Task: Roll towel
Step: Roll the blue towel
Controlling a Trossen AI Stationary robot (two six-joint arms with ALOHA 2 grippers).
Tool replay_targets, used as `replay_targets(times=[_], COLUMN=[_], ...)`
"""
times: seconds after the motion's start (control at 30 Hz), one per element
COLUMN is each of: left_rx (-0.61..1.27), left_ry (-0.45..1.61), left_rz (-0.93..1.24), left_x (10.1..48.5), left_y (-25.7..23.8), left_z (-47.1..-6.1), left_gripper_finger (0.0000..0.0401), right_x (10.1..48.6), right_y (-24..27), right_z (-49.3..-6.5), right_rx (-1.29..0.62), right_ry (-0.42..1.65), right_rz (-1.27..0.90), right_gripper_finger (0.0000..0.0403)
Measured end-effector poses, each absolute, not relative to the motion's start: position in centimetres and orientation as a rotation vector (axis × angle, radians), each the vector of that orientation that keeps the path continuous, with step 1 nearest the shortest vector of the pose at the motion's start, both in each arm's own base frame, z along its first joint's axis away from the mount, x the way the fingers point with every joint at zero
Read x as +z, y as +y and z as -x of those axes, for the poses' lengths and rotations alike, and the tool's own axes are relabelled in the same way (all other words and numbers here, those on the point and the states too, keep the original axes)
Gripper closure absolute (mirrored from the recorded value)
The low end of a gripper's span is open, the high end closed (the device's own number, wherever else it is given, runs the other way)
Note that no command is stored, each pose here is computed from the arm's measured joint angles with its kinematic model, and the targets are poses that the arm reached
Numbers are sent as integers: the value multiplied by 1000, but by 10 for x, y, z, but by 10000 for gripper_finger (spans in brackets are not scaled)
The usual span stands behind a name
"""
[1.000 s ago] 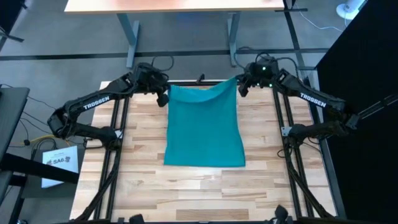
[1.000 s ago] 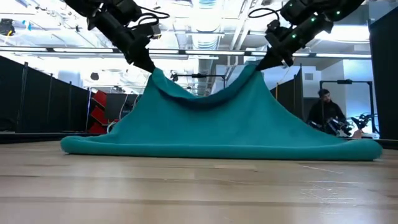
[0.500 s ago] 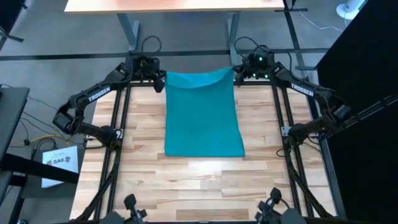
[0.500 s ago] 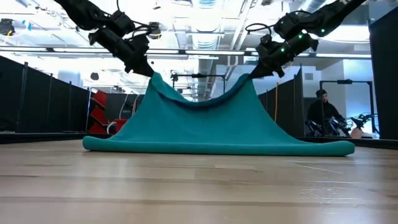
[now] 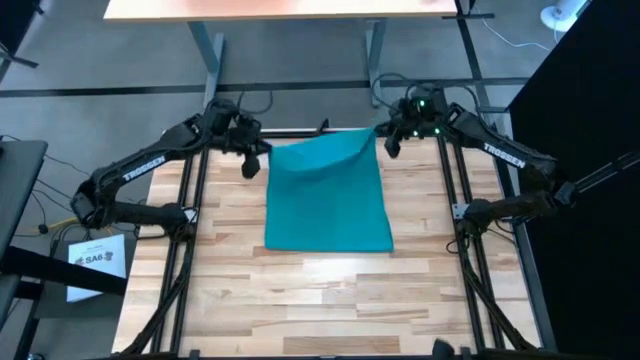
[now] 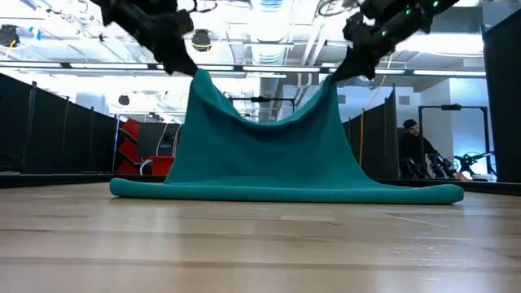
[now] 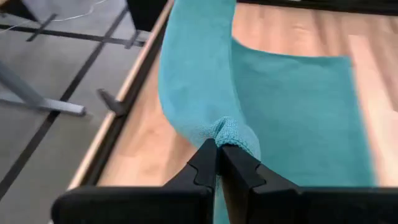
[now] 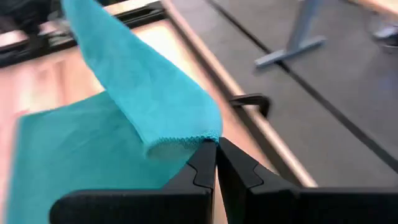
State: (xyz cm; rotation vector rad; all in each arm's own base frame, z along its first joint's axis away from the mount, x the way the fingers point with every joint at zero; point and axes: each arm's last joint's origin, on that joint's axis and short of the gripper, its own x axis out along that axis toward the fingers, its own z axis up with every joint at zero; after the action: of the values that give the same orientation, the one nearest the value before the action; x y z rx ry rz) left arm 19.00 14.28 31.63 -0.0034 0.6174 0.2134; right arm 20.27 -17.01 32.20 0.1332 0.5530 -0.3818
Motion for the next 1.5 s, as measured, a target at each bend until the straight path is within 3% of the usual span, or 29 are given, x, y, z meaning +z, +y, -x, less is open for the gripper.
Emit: replay_targets(times=[0.5,0.77,1.0,1.17,1.5], left_rx=[172,118,118,5,-165], left_ry=[631,710,645,593,558], left_rz=[127,137,153,196,247], left_x=[339,318,311,307,271], left_y=[12,-59,-122,-164,-243], left_z=[-185,-205,-188,-176,-179], left_gripper_finger=[401,401,401,401,401], right_x=[292,280,271,253,228], right_y=[-37,34,84,122,203], right_z=[-181,-173,-158,-169,-190], right_rx=[-140,-49,-150,-114,7], right_ry=[592,611,590,618,468], right_rz=[-239,-267,-291,-323,-484], right_gripper_finger=[403,403,403,403,403])
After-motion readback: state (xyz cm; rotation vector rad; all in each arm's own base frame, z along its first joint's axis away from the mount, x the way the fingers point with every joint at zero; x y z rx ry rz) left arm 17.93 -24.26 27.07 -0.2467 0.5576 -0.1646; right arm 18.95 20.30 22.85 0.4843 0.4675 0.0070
